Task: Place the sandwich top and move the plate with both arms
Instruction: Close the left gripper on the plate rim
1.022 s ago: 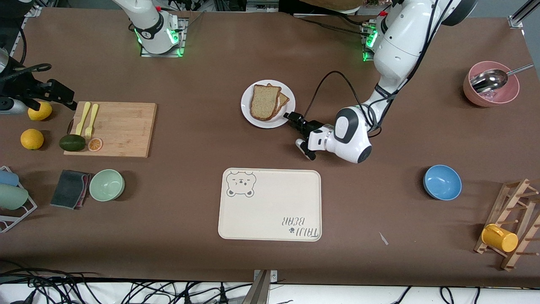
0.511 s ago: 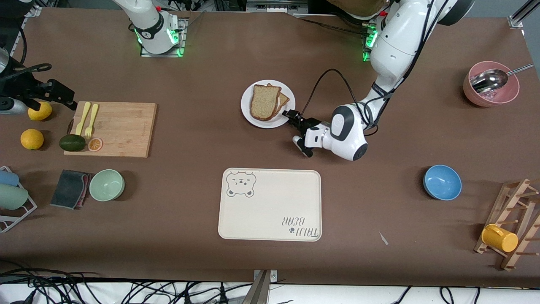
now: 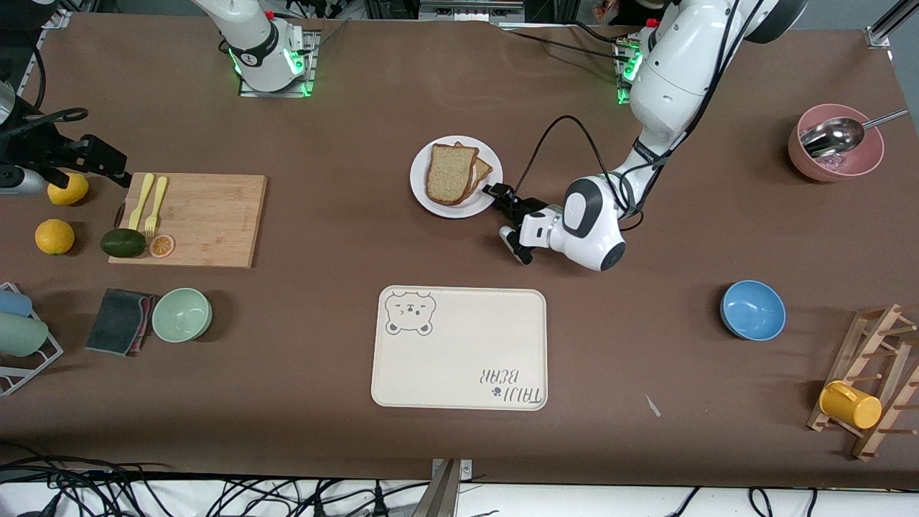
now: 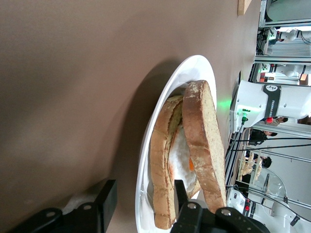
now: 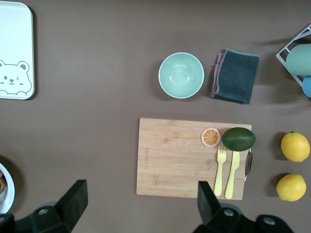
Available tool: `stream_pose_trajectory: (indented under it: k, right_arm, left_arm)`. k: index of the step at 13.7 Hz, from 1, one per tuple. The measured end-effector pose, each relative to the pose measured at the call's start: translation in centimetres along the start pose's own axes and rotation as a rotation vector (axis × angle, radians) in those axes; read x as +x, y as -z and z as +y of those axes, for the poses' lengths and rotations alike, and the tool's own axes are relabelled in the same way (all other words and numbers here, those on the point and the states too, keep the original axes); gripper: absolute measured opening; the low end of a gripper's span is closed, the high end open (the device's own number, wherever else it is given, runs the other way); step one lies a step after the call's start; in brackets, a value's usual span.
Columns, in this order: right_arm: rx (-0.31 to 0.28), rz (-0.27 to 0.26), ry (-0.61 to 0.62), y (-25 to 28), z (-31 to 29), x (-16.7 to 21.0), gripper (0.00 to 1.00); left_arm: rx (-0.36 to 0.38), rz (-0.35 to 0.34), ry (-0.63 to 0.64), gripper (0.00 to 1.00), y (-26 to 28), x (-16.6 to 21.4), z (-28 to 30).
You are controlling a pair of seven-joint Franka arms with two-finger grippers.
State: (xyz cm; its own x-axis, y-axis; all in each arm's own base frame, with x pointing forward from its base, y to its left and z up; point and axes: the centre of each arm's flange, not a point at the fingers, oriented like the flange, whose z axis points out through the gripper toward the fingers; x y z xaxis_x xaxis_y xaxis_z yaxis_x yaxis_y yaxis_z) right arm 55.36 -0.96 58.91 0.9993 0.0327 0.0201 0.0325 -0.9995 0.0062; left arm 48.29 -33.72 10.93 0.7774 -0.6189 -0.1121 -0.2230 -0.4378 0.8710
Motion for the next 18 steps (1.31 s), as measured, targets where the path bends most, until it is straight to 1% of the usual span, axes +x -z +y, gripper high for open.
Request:
stream_pose_trajectory:
  k: [3,4,6,7,8,13,15,16,18]
  right_arm:
    - [0.000,0.000,0.000,0.00,0.00,0.00,1.00]
    - [0.000,0.000,0.000,0.00,0.00,0.00,1.00]
    - [0.000,0.000,0.000,0.00,0.00,0.00,1.00]
    - [0.000,0.000,0.000,0.00,0.00,0.00,1.00]
    - [0.000,0.000,0.000,0.00,0.00,0.00,1.00]
    - [0.000,0.000,0.000,0.00,0.00,0.00,1.00]
    - [0.000,0.000,0.000,0.00,0.00,0.00,1.00]
    - [0.000,0.000,0.000,0.00,0.00,0.00,1.00]
    - [0.000,0.000,0.000,0.00,0.00,0.00,1.00]
  left_arm:
    - [0.000,0.000,0.000,0.55,0.00,0.00,0.00]
    - [0.000,0.000,-0.001,0.53,0.00,0.00,0.00]
    - [0.000,0.000,-0.001,0.53,-0.03,0.01,0.02]
    - [-0.001,-0.001,-0.002,0.50,-0.11,0.02,0.09]
    - [-0.004,0.000,-0.002,0.49,-0.20,0.04,0.17]
    - [-0.017,0.005,-0.001,0.49,-0.66,0.17,0.56]
    - [-0.017,0.003,-0.002,0.46,-0.73,0.17,0.59]
    - [-0.017,0.003,-0.002,0.46,-0.73,0.16,0.59]
    - [-0.016,0.004,-0.004,0.34,-0.73,0.16,0.58]
